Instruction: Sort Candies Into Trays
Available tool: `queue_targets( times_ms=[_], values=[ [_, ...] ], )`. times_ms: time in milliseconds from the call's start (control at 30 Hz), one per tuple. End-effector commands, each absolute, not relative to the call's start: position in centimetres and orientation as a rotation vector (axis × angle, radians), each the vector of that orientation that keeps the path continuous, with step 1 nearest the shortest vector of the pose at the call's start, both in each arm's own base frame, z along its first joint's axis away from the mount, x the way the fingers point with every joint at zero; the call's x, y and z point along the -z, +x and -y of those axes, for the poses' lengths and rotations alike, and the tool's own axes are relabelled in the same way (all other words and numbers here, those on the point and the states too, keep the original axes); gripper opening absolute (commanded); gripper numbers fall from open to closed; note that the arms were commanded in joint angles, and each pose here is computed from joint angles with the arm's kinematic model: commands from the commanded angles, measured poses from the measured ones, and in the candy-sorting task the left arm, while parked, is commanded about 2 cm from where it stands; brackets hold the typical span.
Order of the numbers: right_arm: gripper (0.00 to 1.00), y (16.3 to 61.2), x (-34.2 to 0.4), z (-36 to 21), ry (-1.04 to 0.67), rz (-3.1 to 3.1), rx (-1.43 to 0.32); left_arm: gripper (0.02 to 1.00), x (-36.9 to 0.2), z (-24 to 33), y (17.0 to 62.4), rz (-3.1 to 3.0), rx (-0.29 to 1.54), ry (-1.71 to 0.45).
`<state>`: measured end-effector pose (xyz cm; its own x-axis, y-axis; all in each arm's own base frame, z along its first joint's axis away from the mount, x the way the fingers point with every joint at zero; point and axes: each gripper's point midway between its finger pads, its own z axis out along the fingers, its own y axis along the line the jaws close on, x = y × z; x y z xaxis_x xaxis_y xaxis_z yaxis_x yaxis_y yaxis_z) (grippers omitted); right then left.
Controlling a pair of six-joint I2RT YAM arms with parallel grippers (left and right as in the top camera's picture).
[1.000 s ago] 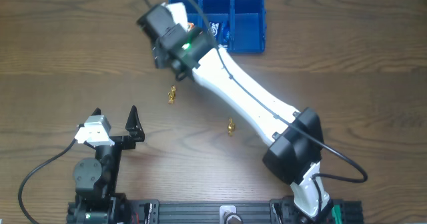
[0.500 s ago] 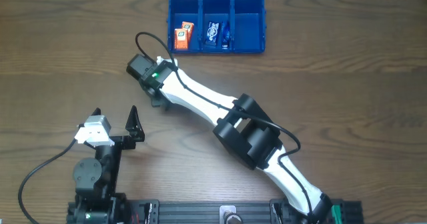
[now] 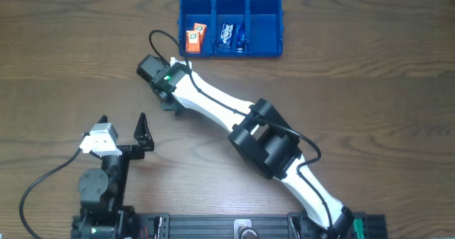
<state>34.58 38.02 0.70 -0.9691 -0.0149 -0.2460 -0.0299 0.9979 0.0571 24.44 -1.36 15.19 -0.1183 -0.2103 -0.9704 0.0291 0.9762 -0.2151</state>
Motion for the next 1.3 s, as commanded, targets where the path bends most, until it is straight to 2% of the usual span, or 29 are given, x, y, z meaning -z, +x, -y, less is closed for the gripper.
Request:
queue_targets(
  times_ms=[33,100,233,333,467,633,733,800,933,1033,1067,1133,1300],
  values=[
    [0.332,34.7,0.9,-37.5,-0.002,-2.909,-0.051,0.998,-13.5,1.1,24.3,-1.731,0.178,-0.138],
    [0.253,34.7,0.9,-37.5,-0.002,-2.909,-0.051,0.996,-13.5,1.1,24.3,-1.731,0.178,-0.138],
    [0.189,34.7,0.9,-37.5,-0.003,-2.909,-0.05,0.998,-13.5,1.1,24.3,-1.731,0.177,-0.138],
    [0.152,34.9,-0.8,-37.4,-0.001,-2.885,-0.057,0.998,-13.5,1.1,24.3,-1.731,0.178,-0.138],
    [0.145,35.9,-6.8,-35.7,-0.007,-2.769,-0.019,0.998,-13.5,1.1,24.3,-1.731,0.177,-0.138],
    [0.145,37.5,-17.1,-31.4,-0.033,-2.593,-0.01,0.998,-13.5,1.1,24.3,-1.731,0.177,-0.138],
    [0.145,39.9,-21.6,-26.5,0.017,-2.51,0.018,0.998,-13.5,1.1,24.3,-1.731,0.178,-0.138],
    [0.145,42.0,-23.0,-23.3,0.061,-2.469,0.061,0.998,-13.5,1.1,24.3,-1.731,0.178,-0.138],
    [0.148,46.4,-22.4,-17.3,0.143,-2.434,0.123,0.998,-13.5,1.1,24.3,-1.731,0.177,-0.138],
    [0.15,48.5,-20.2,-15.4,0.145,-2.437,0.091,0.998,-13.5,1.1,24.3,-1.731,0.178,-0.138],
    [0.154,49.5,-18.1,-13.8,0.179,-2.436,0.073,0.998,-13.5,1.1,24.3,-1.731,0.177,-0.138],
    [0.159,50.2,-15.9,-13.5,0.15,-2.444,0.025,0.998,-13.5,1.1,24.3,-1.731,0.178,-0.137],
    [0.159,51.0,-12.7,-13.3,0.153,-2.471,0.042,0.996,-13.5,1.1,24.3,-1.731,0.178,-0.138]
  ],
)
